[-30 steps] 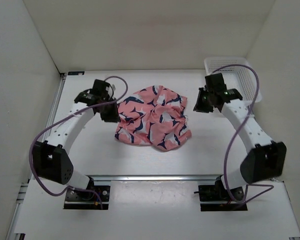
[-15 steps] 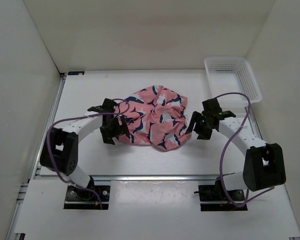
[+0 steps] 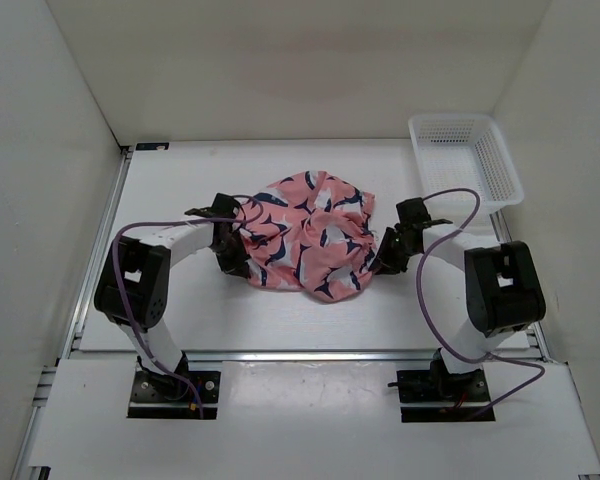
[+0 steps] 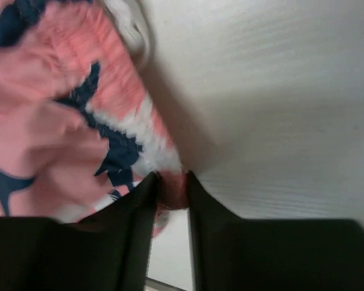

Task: Fold and stack the shorts
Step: Move the shorts to the center of the board, then flatten the shorts out

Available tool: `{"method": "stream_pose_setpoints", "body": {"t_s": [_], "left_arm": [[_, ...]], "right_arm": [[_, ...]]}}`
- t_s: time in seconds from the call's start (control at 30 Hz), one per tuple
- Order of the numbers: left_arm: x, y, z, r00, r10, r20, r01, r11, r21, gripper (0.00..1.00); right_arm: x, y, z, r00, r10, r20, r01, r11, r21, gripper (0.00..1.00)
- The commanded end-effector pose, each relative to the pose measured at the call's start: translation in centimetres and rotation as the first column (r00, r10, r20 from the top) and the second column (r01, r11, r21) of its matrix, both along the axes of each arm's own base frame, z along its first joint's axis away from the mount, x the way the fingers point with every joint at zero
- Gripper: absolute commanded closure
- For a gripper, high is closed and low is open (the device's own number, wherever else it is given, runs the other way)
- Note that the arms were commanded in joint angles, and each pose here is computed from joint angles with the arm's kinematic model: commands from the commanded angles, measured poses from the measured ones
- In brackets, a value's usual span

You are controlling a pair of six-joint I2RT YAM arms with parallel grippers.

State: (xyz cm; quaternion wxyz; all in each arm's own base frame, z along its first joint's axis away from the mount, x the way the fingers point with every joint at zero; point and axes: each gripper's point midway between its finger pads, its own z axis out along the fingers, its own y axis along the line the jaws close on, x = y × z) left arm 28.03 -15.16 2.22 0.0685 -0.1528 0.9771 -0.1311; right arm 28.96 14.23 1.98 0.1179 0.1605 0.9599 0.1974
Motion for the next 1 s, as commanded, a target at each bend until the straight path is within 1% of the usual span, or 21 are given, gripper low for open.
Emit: {"method": "stream_pose_setpoints", "body": {"t_s": [0.0, 0.07, 0.13, 0.2, 0.23, 0.27, 0.3, 0.33, 0.37, 0.4, 0.43, 0.5, 0.6, 0.67, 0.73, 0.77, 0.8, 0.83, 0.87, 0.93, 0.97], "left_arm": [[2.7, -1.0, 3.6, 0.991, 0.0, 0.13, 0.005, 0.999, -0.043, 0.9], [4.0, -0.4, 5.3, 0.986, 0.007, 0.168, 0.0, 0.999, -0.046, 0.9], [5.2, 0.5, 7.5, 0.98, 0.016, 0.2, -0.007, 0.999, -0.045, 0.9], [9.6, 2.8, 12.3, 0.948, 0.041, 0.317, -0.037, 0.999, -0.016, 0.9], [10.0, 3.9, 13.9, 0.95, 0.047, 0.31, -0.051, 0.999, 0.003, 0.9], [11.4, 5.6, 16.0, 0.936, 0.067, 0.346, -0.075, 0.997, 0.008, 0.9], [14.4, 6.4, 21.0, 0.887, 0.086, 0.454, -0.095, 0.995, -0.003, 0.9], [15.3, 7.2, 23.4, 0.864, 0.107, 0.491, -0.116, 0.993, -0.012, 0.9], [15.4, 8.7, 25.4, 0.856, 0.124, 0.502, -0.135, 0.991, -0.015, 0.9], [16.6, 9.1, 30.0, 0.793, 0.139, 0.593, -0.137, 0.989, -0.049, 0.9], [16.7, 9.7, 32.2, 0.762, 0.151, 0.63, -0.143, 0.988, -0.065, 0.9], [16.2, 11.2, 35.4, 0.714, 0.171, 0.679, -0.145, 0.985, -0.096, 0.9], [13.9, 12.3, 37.5, 0.669, 0.19, 0.719, -0.155, 0.981, -0.114, 0.9], [12.9, 12.1, 34.0, 0.72, 0.191, 0.668, -0.155, 0.981, -0.114, 0.9], [10.6, 12.3, 29.9, 0.769, 0.188, 0.611, -0.172, 0.981, -0.086, 0.9], [9.7, 12.2, 28.3, 0.785, 0.19, 0.589, -0.174, 0.981, -0.084, 0.9], [8.8, 12.1, 26.4, 0.802, 0.191, 0.566, -0.177, 0.981, -0.08, 0.9], [6.2, 12.1, 22.3, 0.846, 0.208, 0.491, -0.199, 0.977, -0.071, 0.9], [5.5, 12.0, 20.6, 0.851, 0.208, 0.482, -0.2, 0.977, -0.069, 0.76], [1.9, 11.5, 14.9, 0.904, 0.208, 0.373, -0.198, 0.978, -0.067, 0.38], [0.9, 11.1, 13.3, 0.923, 0.206, 0.326, -0.191, 0.979, -0.076, 0.24]], "right_arm": [[3.1, 1.1, 1.6, 0.996, 0.018, 0.087, -0.017, 1.0, -0.009, 0.74], [4.2, 0.7, 2.7, 0.994, 0.027, 0.107, -0.022, 0.999, -0.044, 0.94], [8.0, 0.5, 6.7, 0.979, 0.005, 0.202, 0.008, 0.998, -0.064, 1.0], [11.5, -0.2, 9.8, 0.965, -0.003, 0.263, 0.023, 0.997, -0.073, 1.0], [15.2, 0.6, 14.6, 0.928, 0.004, 0.372, 0.018, 0.998, -0.056, 1.0], [16.3, -0.2, 16.4, 0.923, -0.006, 0.385, 0.037, 0.997, -0.074, 1.0], [17.7, -0.4, 18.7, 0.905, -0.019, 0.425, 0.051, 0.997, -0.064, 1.0], [20.2, 0.0, 23.8, 0.85, -0.03, 0.525, 0.057, 0.998, -0.035, 1.0], [20.7, -0.6, 25.7, 0.837, -0.045, 0.546, 0.075, 0.997, -0.034, 1.0], [21.3, -1.0, 27.8, 0.811, -0.058, 0.583, 0.087, 0.996, -0.022, 1.0], [21.6, -1.0, 32.0, 0.753, -0.069, 0.654, 0.088, 0.996, 0.003, 1.0], [21.0, -1.5, 34.8, 0.714, -0.082, 0.695, 0.097, 0.995, 0.018, 1.0], [18.7, -2.2, 36.5, 0.693, -0.079, 0.717, 0.102, 0.995, 0.011, 1.0], [17.6, -2.7, 33.3, 0.737, -0.078, 0.671, 0.121, 0.993, -0.017, 1.0], [15.2, -3.3, 32.4, 0.744, -0.08, 0.663, 0.128, 0.991, -0.025, 1.0], [13.8, -3.8, 27.4, 0.812, -0.073, 0.58, 0.135, 0.989, -0.065, 1.0], [12.4, -4.1, 27.5, 0.796, -0.105, 0.596, 0.162, 0.986, -0.042, 1.0], [11.3, -4.1, 25.8, 0.807, -0.108, 0.581, 0.167, 0.985, -0.048, 0.88], [9.1, -4.4, 20.1, 0.865, -0.094, 0.492, 0.163, 0.982, -0.099, 0.71], [6.6, -5.1, 18.0, 0.873, -0.106, 0.476, 0.185, 0.975, -0.123, 0.31], [5.7, -5.5, 16.8, 0.883, -0.117, 0.454, 0.198, 0.971, -0.134, 0.27]]}}
